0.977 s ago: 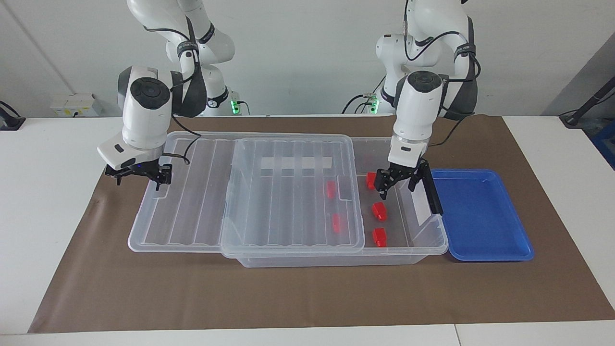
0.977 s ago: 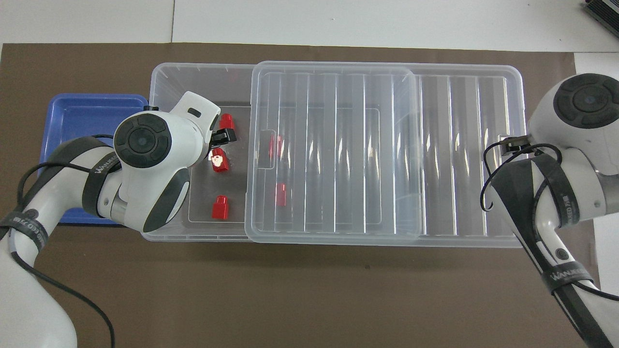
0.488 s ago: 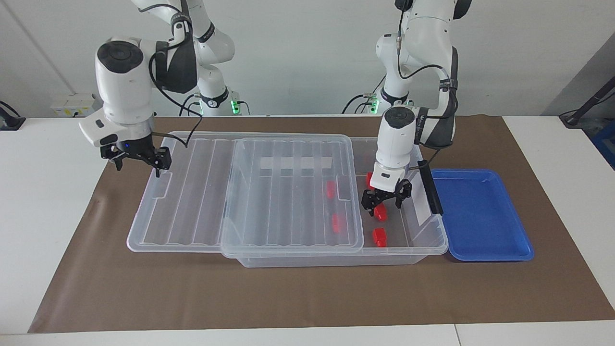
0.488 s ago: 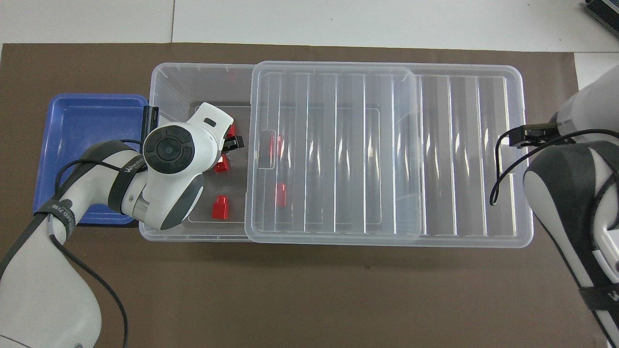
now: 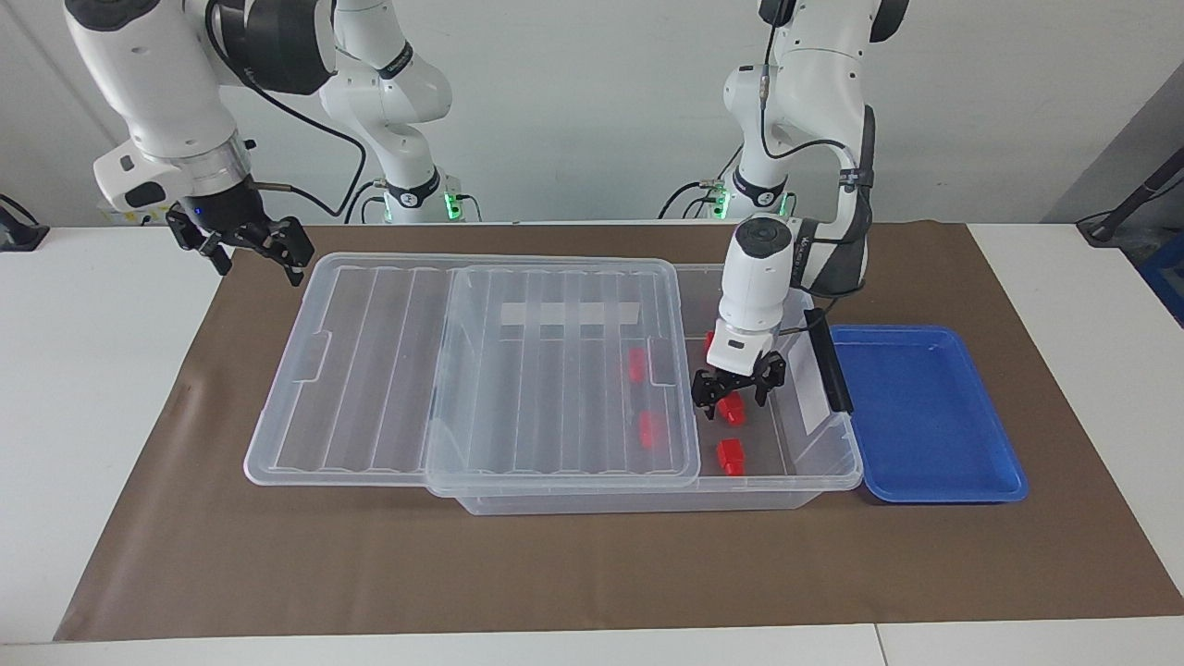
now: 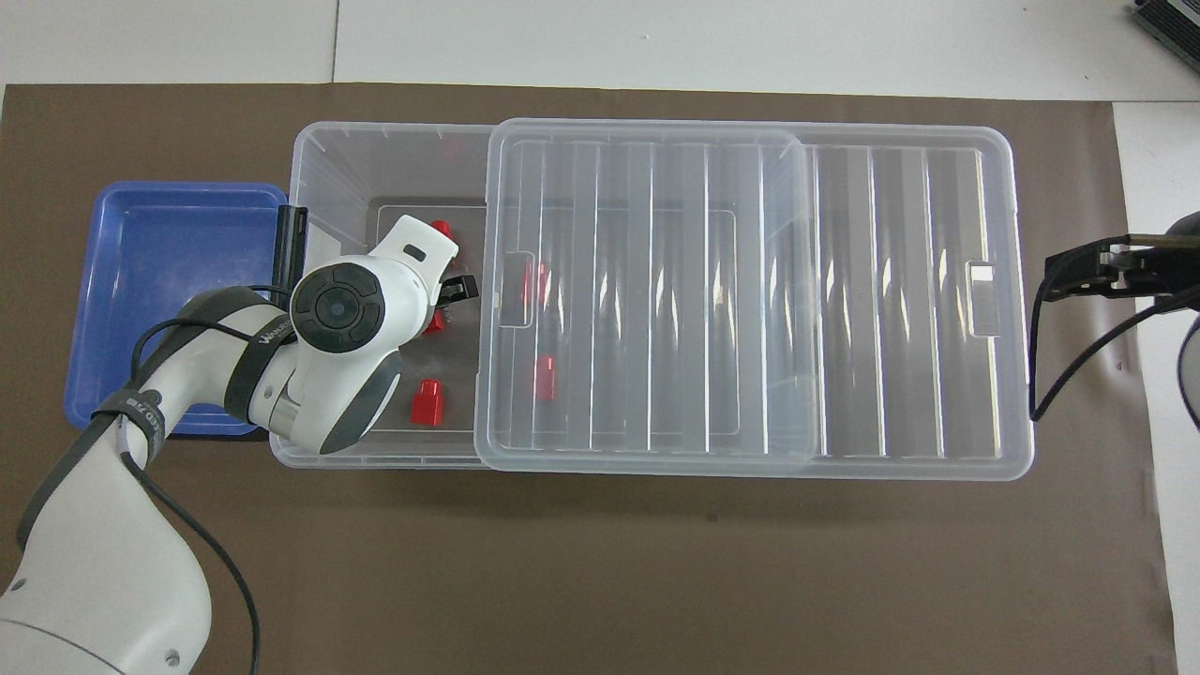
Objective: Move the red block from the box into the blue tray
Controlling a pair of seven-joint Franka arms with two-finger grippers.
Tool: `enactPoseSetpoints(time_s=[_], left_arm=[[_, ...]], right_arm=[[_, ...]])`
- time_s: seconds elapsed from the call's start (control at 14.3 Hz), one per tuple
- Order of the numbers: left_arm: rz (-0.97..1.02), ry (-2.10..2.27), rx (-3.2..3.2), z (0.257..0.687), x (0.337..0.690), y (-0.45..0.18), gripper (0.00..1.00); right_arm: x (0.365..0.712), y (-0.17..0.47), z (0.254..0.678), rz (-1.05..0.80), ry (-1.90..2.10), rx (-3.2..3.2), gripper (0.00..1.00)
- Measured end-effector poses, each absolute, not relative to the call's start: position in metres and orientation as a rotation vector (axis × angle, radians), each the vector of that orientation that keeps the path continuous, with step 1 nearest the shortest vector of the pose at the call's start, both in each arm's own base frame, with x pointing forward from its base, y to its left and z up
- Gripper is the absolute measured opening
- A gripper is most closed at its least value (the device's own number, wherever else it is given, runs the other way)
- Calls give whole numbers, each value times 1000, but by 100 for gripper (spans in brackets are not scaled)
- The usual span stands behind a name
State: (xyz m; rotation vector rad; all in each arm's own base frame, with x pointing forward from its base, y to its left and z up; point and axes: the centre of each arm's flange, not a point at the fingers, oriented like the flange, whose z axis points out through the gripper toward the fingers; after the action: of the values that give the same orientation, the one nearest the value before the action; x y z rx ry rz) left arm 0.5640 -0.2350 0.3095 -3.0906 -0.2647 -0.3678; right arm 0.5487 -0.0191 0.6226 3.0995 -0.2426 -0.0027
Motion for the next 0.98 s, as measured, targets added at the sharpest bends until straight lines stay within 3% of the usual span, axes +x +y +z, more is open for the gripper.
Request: enactPoseSetpoints(time_s=[0.28, 0.63, 0.98], left_arm=[[-352, -263, -3087, 303, 560, -234, 96], [-352, -264, -3087, 302, 559, -235, 35], [-367, -317, -3088, 306, 562, -236, 34]], right_arm=[[546, -8, 626, -17, -224, 3117, 100], [551, -1, 613, 21, -223, 3119, 100], [549, -1, 615, 27, -223, 3120, 100]])
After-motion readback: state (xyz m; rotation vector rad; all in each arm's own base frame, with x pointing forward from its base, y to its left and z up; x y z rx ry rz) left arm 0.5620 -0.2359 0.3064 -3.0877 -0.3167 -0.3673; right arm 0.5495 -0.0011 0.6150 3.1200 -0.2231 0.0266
